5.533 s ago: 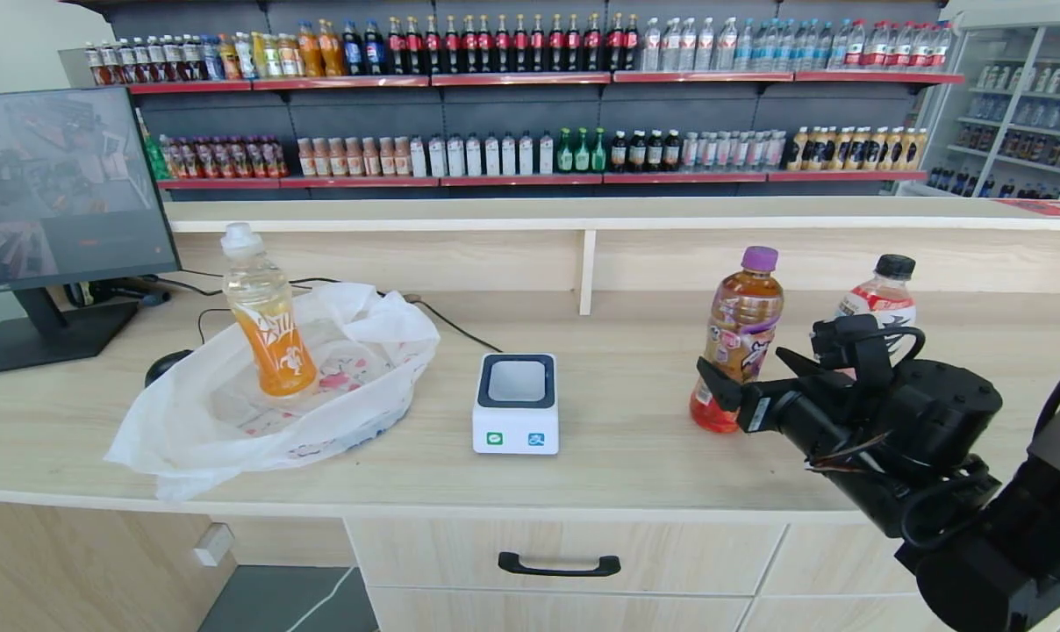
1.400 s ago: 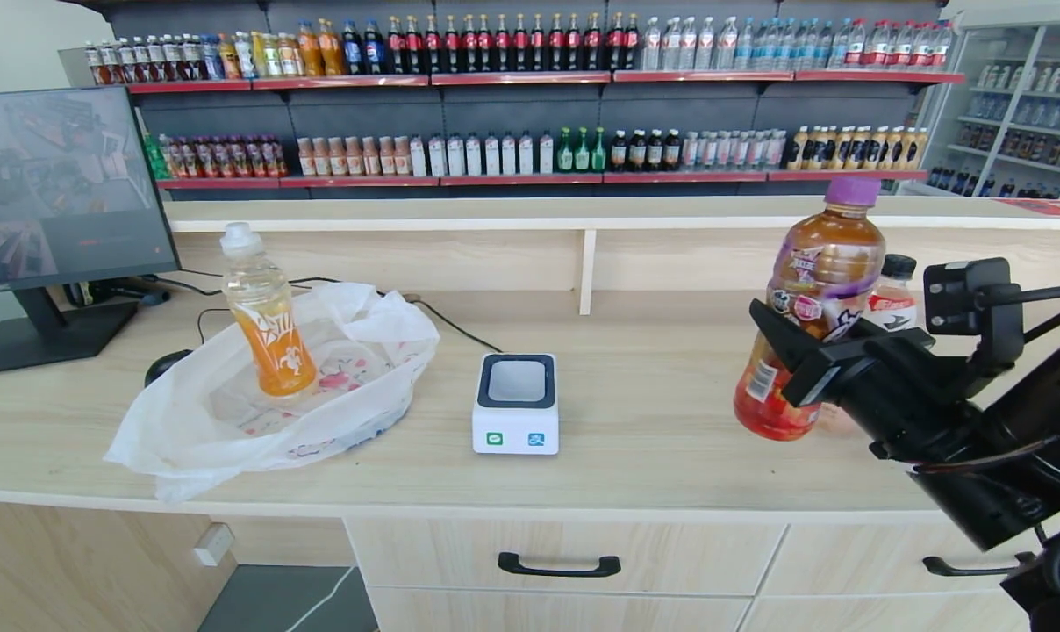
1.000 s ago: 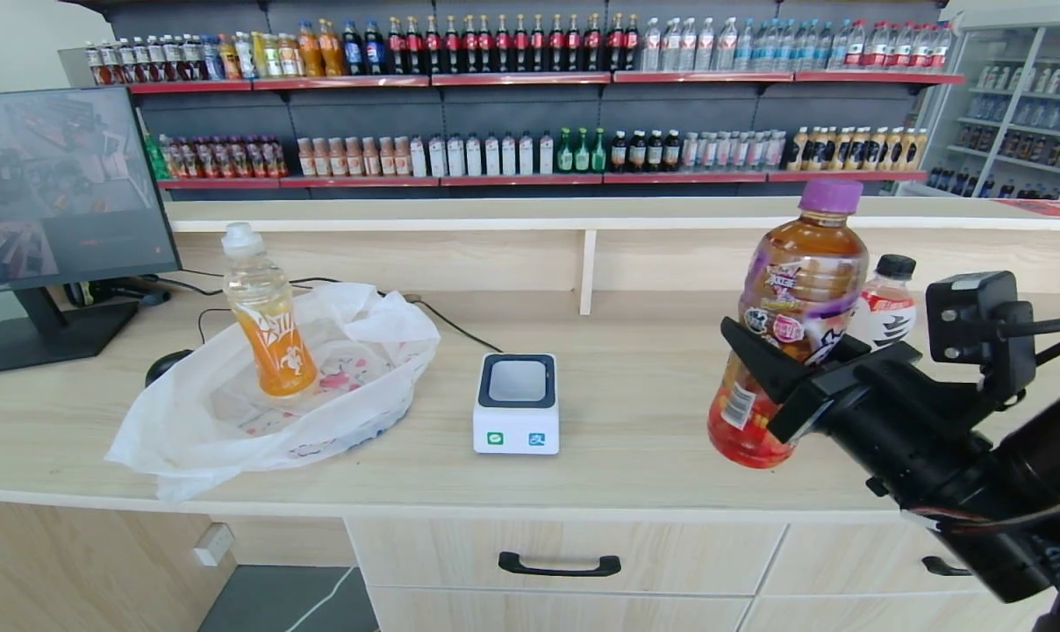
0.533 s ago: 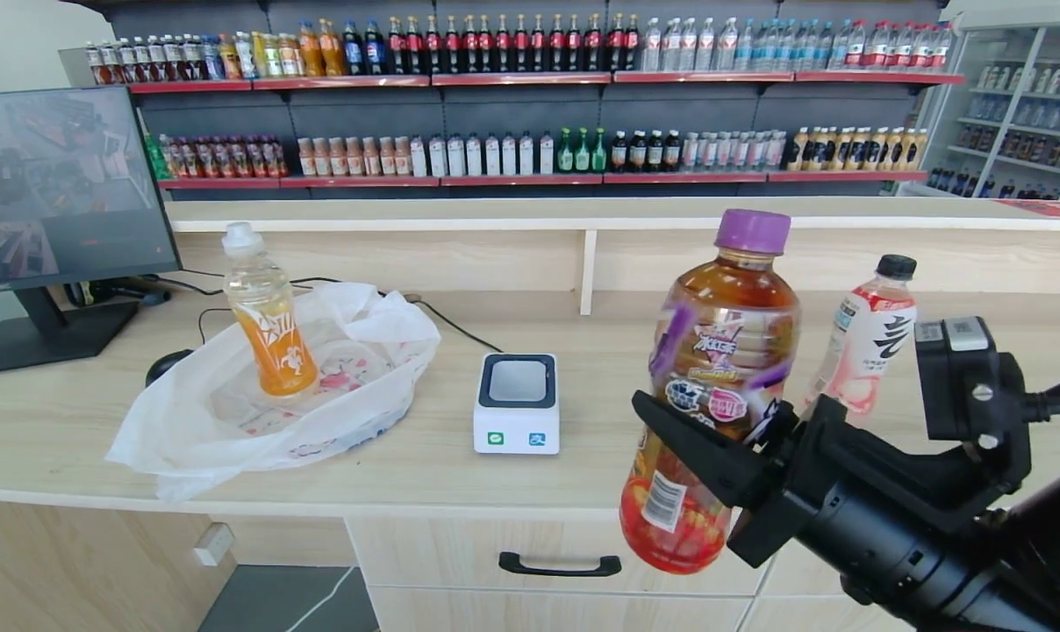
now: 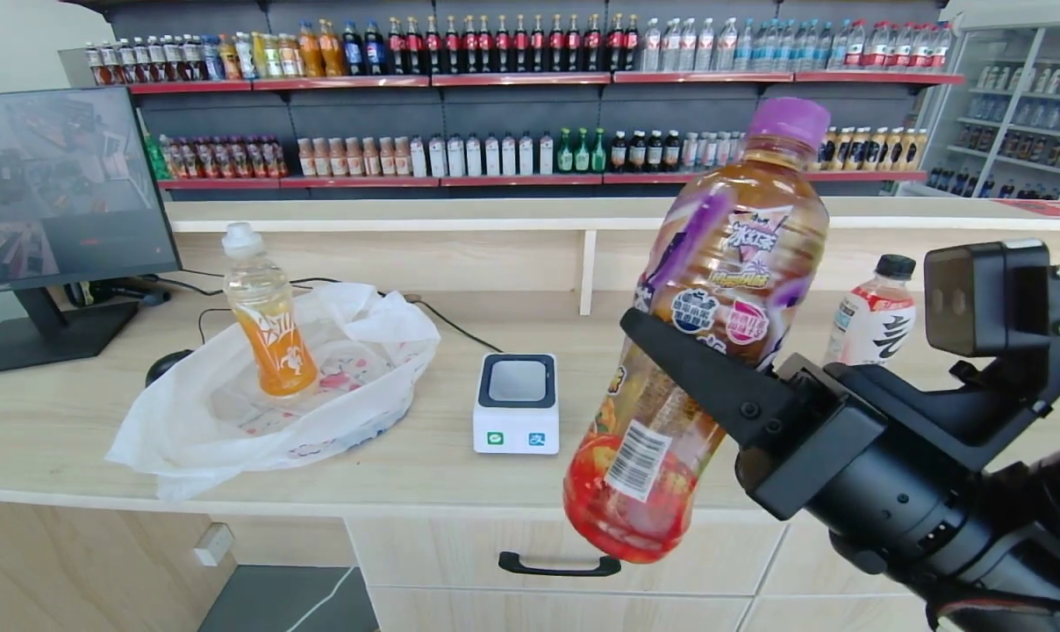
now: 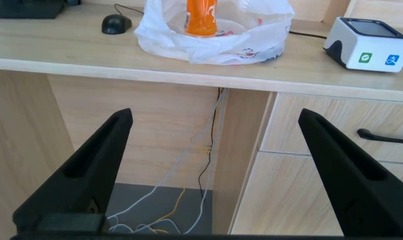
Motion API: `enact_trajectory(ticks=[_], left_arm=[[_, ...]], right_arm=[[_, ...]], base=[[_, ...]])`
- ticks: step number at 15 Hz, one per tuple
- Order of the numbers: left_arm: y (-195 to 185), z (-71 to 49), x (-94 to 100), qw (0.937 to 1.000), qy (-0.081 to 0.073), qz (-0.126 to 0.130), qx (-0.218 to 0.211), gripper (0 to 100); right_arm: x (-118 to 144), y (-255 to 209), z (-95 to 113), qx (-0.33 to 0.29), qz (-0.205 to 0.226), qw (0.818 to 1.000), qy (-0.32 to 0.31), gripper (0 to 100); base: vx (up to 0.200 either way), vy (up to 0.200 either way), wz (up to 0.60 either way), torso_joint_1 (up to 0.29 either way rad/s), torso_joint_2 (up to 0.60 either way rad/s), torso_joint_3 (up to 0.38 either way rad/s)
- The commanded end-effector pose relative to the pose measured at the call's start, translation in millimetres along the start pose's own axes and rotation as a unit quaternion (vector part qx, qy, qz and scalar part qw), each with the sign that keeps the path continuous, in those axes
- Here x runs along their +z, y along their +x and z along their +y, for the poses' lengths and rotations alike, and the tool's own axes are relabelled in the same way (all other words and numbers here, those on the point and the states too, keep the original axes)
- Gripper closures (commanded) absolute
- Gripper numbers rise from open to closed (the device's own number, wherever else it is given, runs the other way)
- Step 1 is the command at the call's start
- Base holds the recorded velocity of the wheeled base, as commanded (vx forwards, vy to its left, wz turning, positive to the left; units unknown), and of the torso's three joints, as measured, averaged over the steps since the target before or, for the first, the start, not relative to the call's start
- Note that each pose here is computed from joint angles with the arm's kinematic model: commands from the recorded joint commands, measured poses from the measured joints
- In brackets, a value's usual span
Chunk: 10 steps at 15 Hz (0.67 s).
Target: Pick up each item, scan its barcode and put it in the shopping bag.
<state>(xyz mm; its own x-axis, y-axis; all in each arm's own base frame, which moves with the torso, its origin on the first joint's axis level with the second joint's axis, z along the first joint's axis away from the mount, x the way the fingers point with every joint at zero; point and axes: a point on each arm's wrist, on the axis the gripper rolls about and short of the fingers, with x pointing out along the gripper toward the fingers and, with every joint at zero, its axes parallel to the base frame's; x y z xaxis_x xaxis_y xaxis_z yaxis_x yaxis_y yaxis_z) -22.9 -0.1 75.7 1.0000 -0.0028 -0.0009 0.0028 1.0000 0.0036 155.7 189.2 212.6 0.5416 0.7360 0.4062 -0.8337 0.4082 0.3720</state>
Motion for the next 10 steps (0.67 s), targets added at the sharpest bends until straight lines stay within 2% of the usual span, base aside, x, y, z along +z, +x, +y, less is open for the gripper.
enact_trajectory(ticks=[1,5,8,10], left_arm=[[-0.1,0.0,0.1,1.0000,0.000,0.000,0.000,0],[-0.1,0.0,0.1,1.0000,0.000,0.000,0.000,0],[-0.1,0.0,0.1,1.0000,0.000,0.000,0.001,0],[-0.1,0.0,0.1,1.0000,0.000,0.000,0.000,0]], right_arm=[[2.5,0.6,7.4,0.022,-0.002,1.000,0.012,100],[3.3,0.5,12.7,0.038,0.000,0.999,0.028,100],[7.9,-4.5,18.4,0.087,0.015,0.996,0.029,100],[7.1,-5.1,18.6,0.097,0.022,0.995,0.030,100]], base=[[0.000,0.000,0.00,0.000,0.00,0.000],[0.000,0.000,0.00,0.000,0.00,0.000],[0.000,0.000,0.00,0.000,0.00,0.000],[0.000,0.000,0.00,0.000,0.00,0.000]])
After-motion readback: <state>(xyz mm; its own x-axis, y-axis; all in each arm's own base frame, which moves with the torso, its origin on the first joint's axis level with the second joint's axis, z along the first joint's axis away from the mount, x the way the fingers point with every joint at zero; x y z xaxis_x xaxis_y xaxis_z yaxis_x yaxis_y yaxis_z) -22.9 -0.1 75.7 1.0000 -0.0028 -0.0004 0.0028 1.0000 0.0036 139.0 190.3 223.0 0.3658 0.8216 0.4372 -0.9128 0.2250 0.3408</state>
